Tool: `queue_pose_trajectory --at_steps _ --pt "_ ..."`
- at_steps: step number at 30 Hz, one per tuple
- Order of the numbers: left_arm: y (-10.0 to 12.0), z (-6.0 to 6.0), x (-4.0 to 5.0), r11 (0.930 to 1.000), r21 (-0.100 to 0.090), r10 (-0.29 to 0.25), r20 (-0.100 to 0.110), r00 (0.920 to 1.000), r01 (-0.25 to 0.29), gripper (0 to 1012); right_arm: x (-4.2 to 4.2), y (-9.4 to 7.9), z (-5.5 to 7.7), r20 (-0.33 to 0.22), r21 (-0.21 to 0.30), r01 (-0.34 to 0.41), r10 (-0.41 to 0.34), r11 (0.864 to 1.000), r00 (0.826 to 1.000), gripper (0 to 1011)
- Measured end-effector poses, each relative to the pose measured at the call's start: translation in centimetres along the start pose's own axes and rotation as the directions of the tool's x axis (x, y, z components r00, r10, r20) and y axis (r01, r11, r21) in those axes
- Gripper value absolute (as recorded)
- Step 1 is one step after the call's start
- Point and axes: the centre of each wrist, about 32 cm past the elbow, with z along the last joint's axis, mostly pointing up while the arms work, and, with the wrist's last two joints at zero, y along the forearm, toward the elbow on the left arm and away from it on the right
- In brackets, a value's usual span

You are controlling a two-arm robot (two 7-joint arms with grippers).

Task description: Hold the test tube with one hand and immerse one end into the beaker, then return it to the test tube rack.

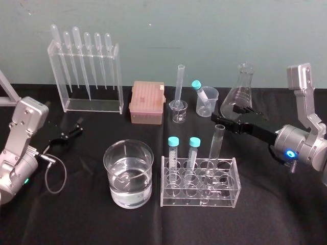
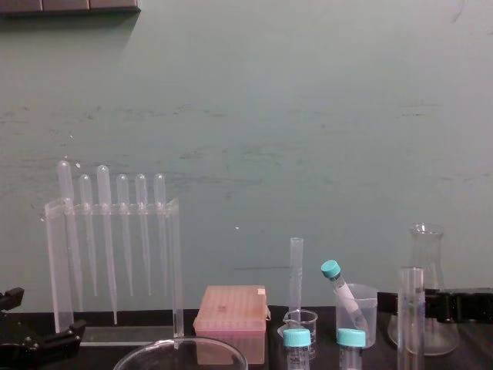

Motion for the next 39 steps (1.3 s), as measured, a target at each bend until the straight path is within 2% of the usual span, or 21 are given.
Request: queue_pose_trajectory --at_steps 39 --pt "0.00 0.00 0.00 1.0000 0.000 0.000 0.000 1.0000 0.000 1000 0.04 -0.32 0.07 0.005 0.009 0.013 -0.013 1.000 1.000 1000"
